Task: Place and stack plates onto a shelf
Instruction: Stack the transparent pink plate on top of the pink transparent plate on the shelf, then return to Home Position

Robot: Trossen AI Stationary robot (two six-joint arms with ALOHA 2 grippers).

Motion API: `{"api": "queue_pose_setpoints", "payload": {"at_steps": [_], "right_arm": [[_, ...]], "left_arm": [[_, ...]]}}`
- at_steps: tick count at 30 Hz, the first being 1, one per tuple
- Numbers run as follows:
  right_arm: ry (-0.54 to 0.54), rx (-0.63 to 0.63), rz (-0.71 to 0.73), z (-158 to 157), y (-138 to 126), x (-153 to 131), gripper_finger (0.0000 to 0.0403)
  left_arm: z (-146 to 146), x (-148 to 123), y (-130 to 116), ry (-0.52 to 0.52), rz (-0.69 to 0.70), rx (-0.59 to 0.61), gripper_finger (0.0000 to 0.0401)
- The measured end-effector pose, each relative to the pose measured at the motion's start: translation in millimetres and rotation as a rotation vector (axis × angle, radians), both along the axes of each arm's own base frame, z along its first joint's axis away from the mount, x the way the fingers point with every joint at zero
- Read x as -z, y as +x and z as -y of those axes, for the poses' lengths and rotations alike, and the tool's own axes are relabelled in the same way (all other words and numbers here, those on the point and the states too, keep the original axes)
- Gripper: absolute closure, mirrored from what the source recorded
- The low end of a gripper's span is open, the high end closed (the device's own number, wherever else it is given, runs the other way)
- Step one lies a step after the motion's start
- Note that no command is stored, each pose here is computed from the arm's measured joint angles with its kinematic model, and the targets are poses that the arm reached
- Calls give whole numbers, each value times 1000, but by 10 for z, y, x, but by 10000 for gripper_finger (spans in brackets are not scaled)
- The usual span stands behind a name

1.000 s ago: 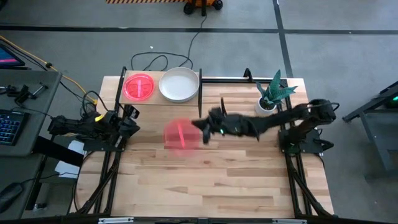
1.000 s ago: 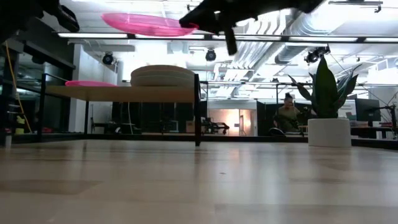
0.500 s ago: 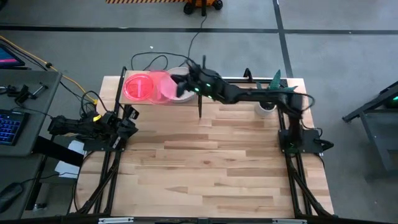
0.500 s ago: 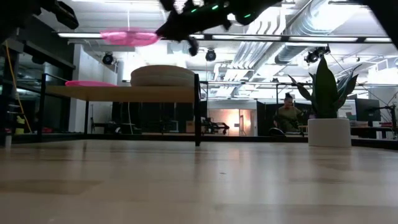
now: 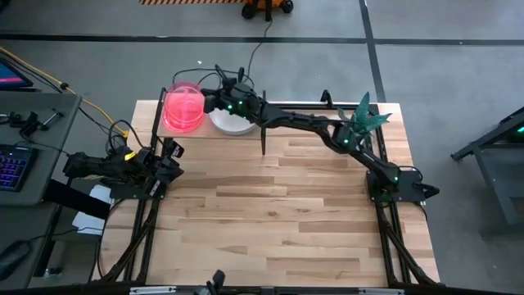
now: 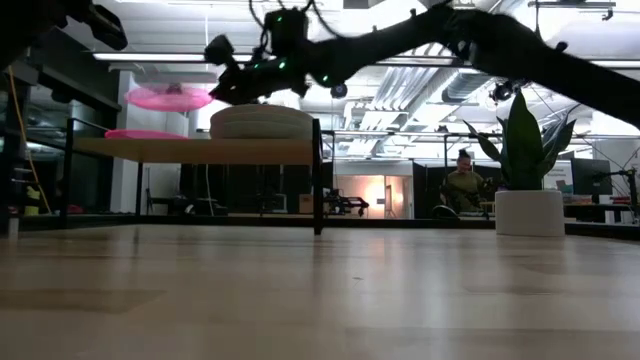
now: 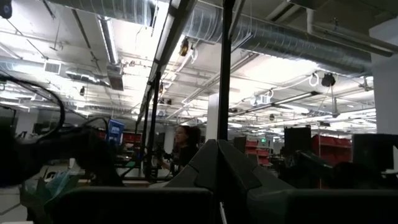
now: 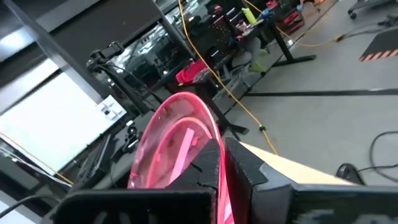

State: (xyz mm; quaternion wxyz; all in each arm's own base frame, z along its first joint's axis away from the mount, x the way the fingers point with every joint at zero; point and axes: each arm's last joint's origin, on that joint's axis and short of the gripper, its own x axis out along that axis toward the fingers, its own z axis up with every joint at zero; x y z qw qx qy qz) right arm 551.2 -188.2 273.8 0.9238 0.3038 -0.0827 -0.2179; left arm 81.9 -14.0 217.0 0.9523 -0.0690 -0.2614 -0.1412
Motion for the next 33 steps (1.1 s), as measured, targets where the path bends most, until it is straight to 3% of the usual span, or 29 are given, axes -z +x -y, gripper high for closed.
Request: {"api": "queue_pose_setpoints", "payload": {"at_steps": [5, 12, 25, 33], "right_arm": [[42, 9, 72, 40, 49, 219, 403], [61, 4, 35, 99, 30, 300, 390], [-20, -173, 3, 53, 45, 288, 237], [-108, -336, -50, 125, -95, 8, 206]], "left_arm": [[-1, 0, 1, 4, 1, -7, 400], [-3, 1, 1, 16, 4, -22, 400], [-11, 14, 11, 3, -15, -51, 400], [-9, 44, 29, 7, -50, -51, 400]]}}
